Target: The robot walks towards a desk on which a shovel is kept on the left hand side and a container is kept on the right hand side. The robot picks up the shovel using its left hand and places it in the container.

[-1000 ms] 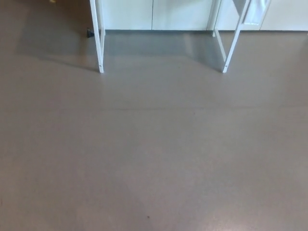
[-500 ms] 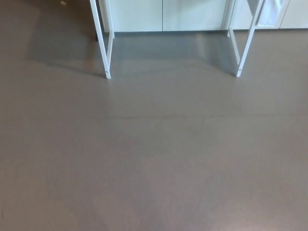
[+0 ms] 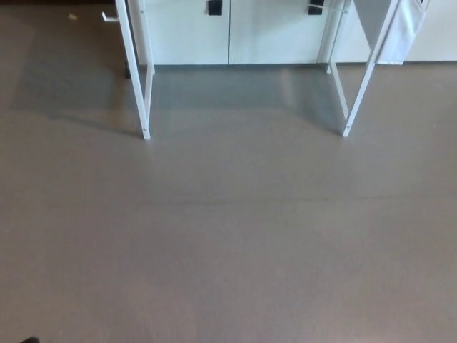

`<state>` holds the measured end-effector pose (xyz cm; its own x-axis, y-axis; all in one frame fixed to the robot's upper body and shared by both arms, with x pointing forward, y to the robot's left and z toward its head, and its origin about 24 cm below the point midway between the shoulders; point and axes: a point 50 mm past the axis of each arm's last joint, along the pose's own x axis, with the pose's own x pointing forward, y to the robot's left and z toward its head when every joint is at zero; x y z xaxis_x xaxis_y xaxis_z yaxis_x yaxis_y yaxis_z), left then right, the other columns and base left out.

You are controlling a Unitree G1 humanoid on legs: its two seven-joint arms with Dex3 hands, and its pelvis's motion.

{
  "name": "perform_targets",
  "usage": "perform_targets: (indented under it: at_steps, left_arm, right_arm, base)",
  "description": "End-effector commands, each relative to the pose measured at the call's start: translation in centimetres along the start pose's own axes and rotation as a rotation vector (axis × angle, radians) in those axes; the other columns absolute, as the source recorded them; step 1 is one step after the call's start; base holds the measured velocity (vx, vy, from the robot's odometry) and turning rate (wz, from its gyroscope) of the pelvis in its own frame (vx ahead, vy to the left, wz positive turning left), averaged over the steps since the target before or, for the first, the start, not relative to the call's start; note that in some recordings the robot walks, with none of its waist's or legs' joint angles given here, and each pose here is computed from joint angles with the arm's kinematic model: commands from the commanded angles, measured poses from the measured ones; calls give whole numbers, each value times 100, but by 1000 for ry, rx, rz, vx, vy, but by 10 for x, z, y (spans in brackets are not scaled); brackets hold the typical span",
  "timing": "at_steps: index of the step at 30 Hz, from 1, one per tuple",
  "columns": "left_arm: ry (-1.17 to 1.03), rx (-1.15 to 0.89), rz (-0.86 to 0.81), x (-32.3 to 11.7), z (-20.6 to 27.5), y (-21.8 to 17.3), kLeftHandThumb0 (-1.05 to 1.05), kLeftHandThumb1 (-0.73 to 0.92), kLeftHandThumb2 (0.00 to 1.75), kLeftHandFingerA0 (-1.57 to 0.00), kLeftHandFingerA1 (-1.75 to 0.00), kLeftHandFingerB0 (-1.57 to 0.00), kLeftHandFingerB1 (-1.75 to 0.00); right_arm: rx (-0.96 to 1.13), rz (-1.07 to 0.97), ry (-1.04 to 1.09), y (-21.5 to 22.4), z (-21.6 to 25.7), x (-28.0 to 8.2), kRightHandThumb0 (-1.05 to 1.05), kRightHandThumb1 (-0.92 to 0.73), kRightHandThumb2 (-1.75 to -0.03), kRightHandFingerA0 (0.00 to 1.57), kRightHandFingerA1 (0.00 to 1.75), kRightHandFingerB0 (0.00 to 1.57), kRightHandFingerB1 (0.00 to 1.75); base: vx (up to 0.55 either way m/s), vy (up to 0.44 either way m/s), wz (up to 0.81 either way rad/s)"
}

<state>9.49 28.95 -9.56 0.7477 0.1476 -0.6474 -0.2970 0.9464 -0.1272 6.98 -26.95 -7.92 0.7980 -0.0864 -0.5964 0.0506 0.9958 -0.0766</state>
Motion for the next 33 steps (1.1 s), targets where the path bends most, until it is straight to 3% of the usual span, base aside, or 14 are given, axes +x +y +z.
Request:
perform_targets:
  at_steps: [1, 6, 10, 18, 33]
  left_arm:
    - [-85, -22, 52, 1, 9, -9, -10, 59, 57, -52, -46, -43, -36]
    - [-95, 82, 66, -1, 11, -5, -19, 57, 61, -40, -45, -38, -38]
    - [-96, 121, 80, -1, 13, 6, -18, 59, 57, -52, -46, -38, -35]
    - [-98, 132, 85, -1, 15, 12, -18, 56, 57, -57, -47, -40, -36]
    - [-92, 143, 71, -2, 13, 12, -17, 58, 57, -55, -46, -39, -36]
  right_arm:
    - [-15, -19, -41, -3, 6, 1, -35, -46, -66, 59, 52, 37, 44]
    - [-2, -24, -28, 1, 6, -4, -36, -47, -66, 57, 51, 37, 43]
    - [-5, -29, -30, -1, 4, -3, -36, -46, -67, 59, 52, 37, 44]
    - [0, -30, -22, -1, 0, -3, -36, -46, -66, 59, 51, 37, 43]
    - [-10, -24, -14, 0, -3, -5, -36, -47, -66, 59, 51, 40, 44]
  base:
    - [225, -70, 13]
    - [270, -187, 21]
    - [361, -310, 22]
    - [293, -74, -6]
    - [367, 70, 3]
